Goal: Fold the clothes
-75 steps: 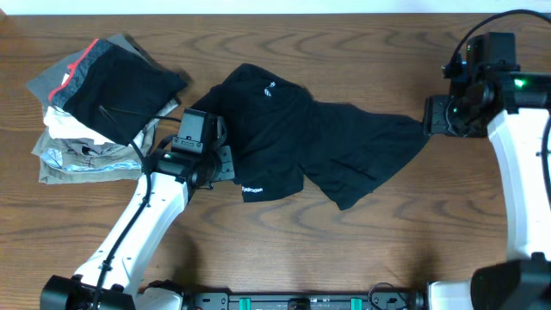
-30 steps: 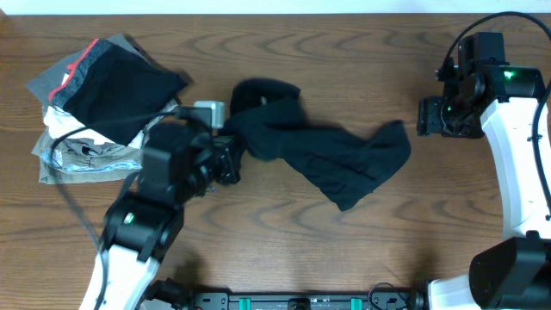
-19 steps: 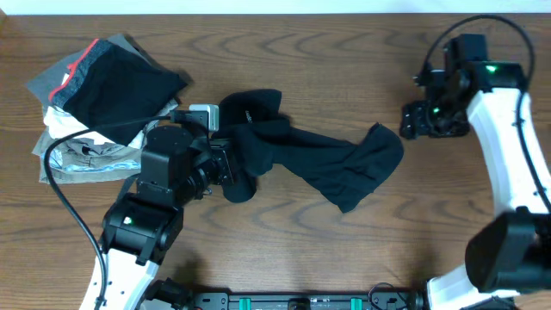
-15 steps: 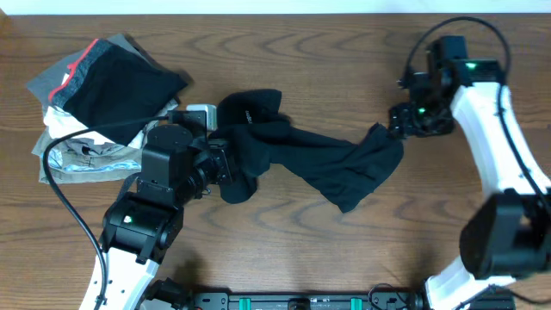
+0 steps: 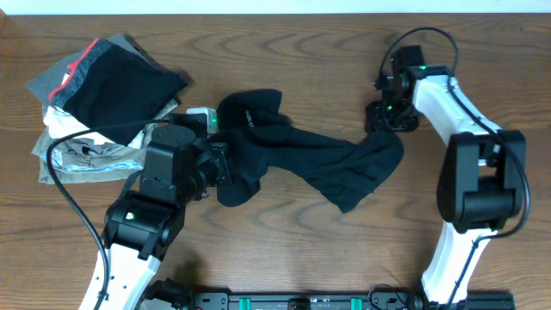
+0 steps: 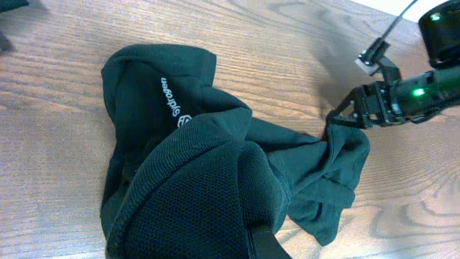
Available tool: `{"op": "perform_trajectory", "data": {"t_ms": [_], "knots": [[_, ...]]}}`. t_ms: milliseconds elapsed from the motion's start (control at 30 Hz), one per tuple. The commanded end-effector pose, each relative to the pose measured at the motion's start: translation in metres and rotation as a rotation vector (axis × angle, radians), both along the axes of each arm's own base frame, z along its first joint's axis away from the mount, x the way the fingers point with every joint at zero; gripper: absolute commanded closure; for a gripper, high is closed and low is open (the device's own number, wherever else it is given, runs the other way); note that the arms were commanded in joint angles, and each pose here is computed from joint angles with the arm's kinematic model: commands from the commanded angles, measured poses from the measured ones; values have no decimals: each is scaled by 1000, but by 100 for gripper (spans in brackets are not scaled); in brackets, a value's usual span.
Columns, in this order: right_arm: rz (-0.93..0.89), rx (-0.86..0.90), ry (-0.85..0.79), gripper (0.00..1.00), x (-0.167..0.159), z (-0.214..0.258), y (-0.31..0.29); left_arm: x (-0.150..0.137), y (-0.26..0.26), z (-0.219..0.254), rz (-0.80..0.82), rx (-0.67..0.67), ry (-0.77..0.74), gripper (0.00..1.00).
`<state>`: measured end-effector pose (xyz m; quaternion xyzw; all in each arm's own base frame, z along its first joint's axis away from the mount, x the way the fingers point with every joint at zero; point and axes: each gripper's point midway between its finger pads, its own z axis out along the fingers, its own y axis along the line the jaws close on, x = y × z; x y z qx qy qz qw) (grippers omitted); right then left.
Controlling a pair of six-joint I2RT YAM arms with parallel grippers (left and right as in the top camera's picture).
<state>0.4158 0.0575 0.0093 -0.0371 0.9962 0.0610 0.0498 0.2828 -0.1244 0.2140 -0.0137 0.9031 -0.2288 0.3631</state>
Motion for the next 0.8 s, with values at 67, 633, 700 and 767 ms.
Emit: {"op": "perform_trajectory", "data": {"t_ms": [67, 633, 700, 767], "knots": [[-25, 1, 42, 38, -3, -25, 11, 5, 2, 2, 6, 15, -7, 94], [-53, -2, 10, 99, 0, 14, 6, 14, -1, 14, 6, -2, -60, 94], [-65, 5, -49, 99, 5, 47, 2, 17, -2, 27, 7, -11, -88, 94], [-81, 11, -136, 99, 11, 89, -5, 21, -3, 44, 7, -23, -126, 94]]}}
